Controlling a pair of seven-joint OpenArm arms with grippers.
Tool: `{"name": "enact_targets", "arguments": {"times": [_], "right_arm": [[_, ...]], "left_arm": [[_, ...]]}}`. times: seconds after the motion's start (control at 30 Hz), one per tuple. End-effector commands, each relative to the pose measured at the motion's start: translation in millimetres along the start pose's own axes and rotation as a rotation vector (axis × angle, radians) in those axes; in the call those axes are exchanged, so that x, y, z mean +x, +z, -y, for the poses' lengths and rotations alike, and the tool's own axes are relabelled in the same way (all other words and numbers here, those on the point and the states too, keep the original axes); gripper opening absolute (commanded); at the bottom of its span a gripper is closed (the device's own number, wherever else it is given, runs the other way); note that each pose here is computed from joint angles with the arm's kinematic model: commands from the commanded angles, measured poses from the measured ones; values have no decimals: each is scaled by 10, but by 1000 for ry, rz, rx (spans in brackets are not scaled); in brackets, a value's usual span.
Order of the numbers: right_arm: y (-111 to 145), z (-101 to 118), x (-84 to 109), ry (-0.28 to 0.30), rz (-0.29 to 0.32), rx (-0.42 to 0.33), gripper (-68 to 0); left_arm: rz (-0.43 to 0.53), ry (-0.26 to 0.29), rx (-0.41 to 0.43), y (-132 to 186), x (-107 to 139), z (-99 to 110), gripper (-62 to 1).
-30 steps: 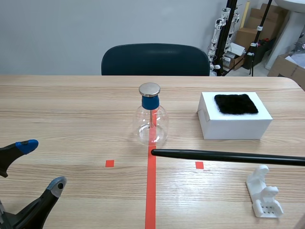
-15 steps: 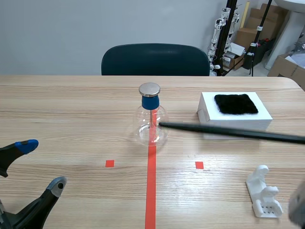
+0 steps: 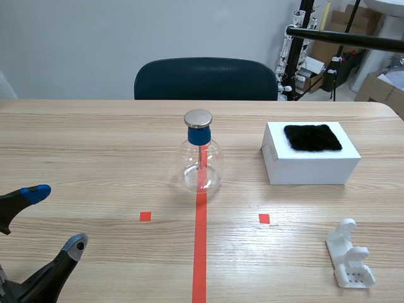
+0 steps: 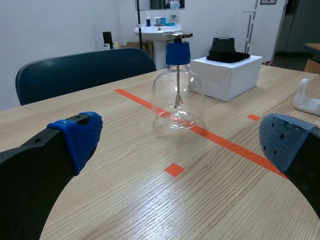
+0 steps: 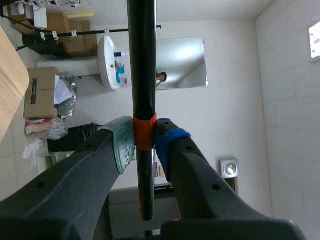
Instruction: Do the electroscope experiment. rub the rod on the fur
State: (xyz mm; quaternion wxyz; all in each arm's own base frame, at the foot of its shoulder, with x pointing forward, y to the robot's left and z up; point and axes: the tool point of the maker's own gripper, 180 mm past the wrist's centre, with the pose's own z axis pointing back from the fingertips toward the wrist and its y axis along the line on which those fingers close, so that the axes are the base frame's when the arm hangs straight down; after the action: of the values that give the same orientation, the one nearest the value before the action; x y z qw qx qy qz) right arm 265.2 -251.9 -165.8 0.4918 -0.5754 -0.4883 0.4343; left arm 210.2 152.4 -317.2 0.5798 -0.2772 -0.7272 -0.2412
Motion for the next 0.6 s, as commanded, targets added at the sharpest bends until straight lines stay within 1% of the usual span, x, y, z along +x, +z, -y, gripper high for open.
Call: {"name": "enact_targets", "arguments": {"times": [0.0,0.07,0.17,0.27,0.33,0.47,0.57], "right_arm": [[-87,-20,-53,22,2,-7,-651],[-182,-83,-163,56,-33,6,-651],[-316,-139,-345,104,-93,4,-651],[-420,-220,-491,156,-135,16,-651],[-472,-308,-577,200,-158,35,-651],[-568,-531,-731,253,-181,91,-651],[-638,-695,-792,284,-156,136,-651]], "left_arm": [[23,-5,4,-5,58,-31,14],[23,-5,4,-5,58,-31,14],[23,-5,4,-5,57,-31,14],[23,-5,4,-4,58,-30,14],[23,-5,4,-4,58,-30,14],[23,-5,4,-4,58,-30,14],[23,-5,4,-5,58,-31,14]]}}
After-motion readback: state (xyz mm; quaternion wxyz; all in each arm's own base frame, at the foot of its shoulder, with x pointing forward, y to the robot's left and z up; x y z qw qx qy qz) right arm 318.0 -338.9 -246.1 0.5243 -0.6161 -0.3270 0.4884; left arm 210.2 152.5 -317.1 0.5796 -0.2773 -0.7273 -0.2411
